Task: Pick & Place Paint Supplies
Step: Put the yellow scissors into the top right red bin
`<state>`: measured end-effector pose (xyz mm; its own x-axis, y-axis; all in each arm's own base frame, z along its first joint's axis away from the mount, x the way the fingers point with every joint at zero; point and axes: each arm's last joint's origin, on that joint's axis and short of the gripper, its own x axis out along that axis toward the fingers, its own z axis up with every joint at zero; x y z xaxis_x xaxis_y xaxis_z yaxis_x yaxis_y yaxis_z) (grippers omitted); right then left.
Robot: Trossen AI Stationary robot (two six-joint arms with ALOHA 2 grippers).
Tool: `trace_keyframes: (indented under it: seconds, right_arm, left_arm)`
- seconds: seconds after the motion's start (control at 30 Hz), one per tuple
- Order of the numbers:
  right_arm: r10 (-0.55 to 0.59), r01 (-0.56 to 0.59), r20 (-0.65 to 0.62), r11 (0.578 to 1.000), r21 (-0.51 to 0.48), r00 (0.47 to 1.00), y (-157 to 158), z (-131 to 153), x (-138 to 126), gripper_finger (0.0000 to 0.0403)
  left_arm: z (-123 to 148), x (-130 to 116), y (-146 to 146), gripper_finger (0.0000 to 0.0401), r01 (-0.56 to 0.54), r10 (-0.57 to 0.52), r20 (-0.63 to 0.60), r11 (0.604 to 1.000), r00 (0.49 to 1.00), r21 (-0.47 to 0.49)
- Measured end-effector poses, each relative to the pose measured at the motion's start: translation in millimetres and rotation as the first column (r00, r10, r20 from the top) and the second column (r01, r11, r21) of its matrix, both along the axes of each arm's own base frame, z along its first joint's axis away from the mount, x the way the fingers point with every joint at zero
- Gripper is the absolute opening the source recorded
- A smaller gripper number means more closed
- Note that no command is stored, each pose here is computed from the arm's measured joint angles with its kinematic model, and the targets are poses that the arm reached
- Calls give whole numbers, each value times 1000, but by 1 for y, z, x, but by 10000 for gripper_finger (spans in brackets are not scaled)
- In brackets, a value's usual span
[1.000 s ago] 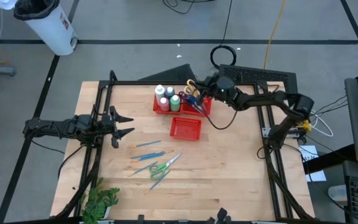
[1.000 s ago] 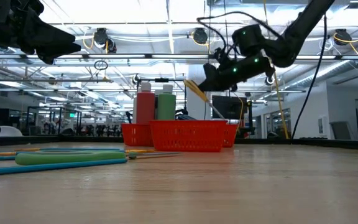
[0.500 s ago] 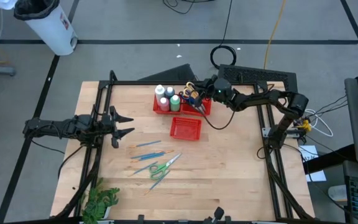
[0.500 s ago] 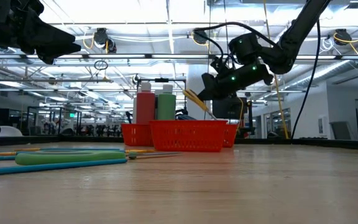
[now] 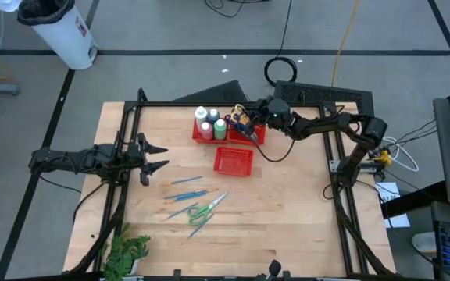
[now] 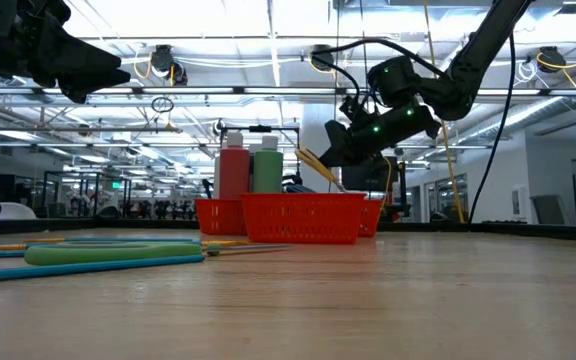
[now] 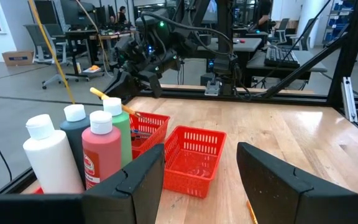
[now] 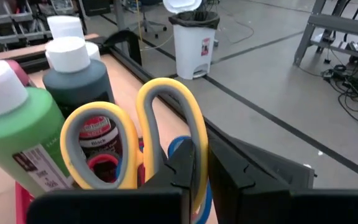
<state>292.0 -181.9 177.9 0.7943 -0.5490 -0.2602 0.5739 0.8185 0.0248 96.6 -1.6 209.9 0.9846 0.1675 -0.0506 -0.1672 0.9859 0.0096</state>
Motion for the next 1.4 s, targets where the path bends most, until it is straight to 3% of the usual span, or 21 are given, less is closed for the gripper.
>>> trace_keyframes:
  seconds: [0.27,0.73,1.4]
  right_arm:
    - [-2,3,-16,999,41,1000,0,-16,4,16]
    - [-2,2,0,1000,31,1000,-1,-14,5,39]
    - [-2,2,-2,1000,29,1000,-1,-14,5,43]
  left_arm:
    - [0,0,0,209,0,0,0,1000,1000,0]
    - [0,0,0,209,0,0,0,1000,1000,0]
    - [0,0,0,209,0,0,0,1000,1000,0]
